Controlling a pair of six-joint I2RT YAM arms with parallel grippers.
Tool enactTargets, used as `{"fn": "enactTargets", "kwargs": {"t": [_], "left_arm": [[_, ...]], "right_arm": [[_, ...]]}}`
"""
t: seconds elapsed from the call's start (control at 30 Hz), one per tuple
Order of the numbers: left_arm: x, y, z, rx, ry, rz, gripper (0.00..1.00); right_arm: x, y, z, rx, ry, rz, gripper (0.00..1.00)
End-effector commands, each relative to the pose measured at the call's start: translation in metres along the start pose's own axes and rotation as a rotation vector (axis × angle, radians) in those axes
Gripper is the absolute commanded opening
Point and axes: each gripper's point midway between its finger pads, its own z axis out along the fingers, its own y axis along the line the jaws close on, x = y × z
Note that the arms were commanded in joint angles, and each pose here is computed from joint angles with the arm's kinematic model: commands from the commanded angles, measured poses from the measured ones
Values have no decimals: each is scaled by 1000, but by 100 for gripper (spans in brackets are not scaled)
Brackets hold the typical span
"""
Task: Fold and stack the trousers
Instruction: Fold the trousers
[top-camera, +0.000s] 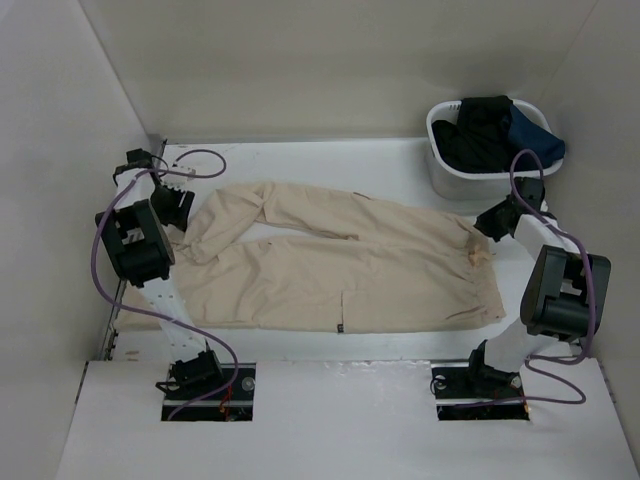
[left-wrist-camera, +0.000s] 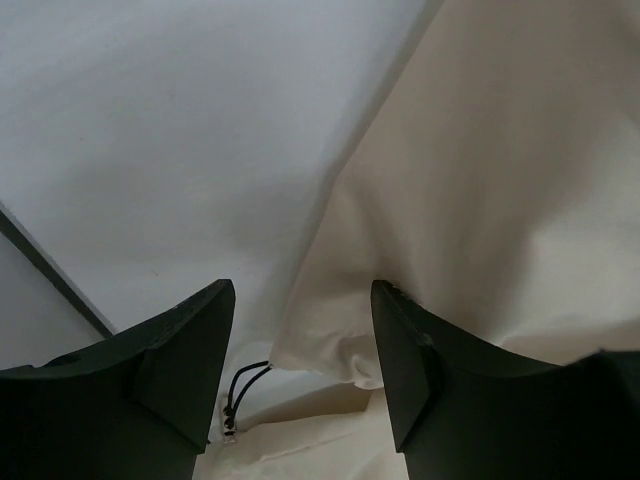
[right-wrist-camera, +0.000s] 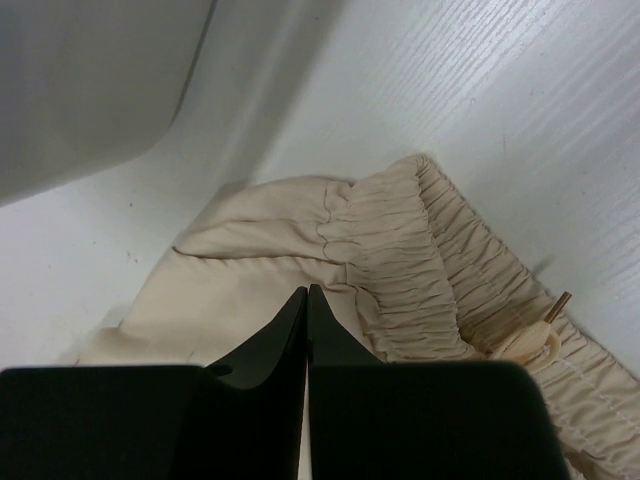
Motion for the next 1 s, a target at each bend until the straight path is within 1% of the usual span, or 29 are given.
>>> {"fn": "enactTargets", "kwargs": {"t": [0.0,0.13,0.23,0.27,0.3,0.33,0.37,0.4,0.43,0.5,0.53,0.6,0.63,0.7,0.73,0.8,0.9,0.97], "left_arm": [[16,18,-4,-65,62,2,55],[28,20,10,-61,98,-16,54],[36,13,10,-26,125,8,54],[40,8,8,0,143,32,53],[47,1,7,33,170,56,49],[55,-8,8,79,202,79,37],[60,-17,9,119,225,95,19],[63,-23,11,142,241,101,6],[63,-24,11,145,242,99,1],[52,-16,9,99,204,93,0],[39,-7,4,47,159,93,0],[8,19,-13,-95,57,110,0],[-11,32,-25,-181,3,132,0],[-52,51,-55,-346,-107,199,0],[-69,53,-69,-403,-150,239,0],[-96,51,-92,-481,-223,303,0],[-121,38,-112,-530,-282,374,0],[-128,33,-117,-550,-288,409,1]], "right_arm": [[-15,15,-9,-11,-38,-34,4],[-26,17,-20,10,-72,-55,4],[-34,22,-27,5,-97,-58,5],[-36,25,-28,0,-102,-60,6],[-38,27,-28,-2,-104,-63,7],[-40,28,-25,-1,-103,-66,7],[-41,30,-22,-2,-98,-66,10],[-41,32,-19,-4,-91,-65,12],[-43,34,-16,-7,-87,-60,16],[-45,42,-9,-20,-70,-55,30],[-46,44,-5,-20,-57,-55,35],[-41,44,5,4,-16,-45,49],[-35,40,9,32,14,-37,54],[-23,29,17,91,58,-28,58],[-15,19,22,128,76,-24,60],[-5,3,26,187,87,-2,62],[1,-14,30,245,82,64,63],[-4,-24,35,278,72,98,63]]}}
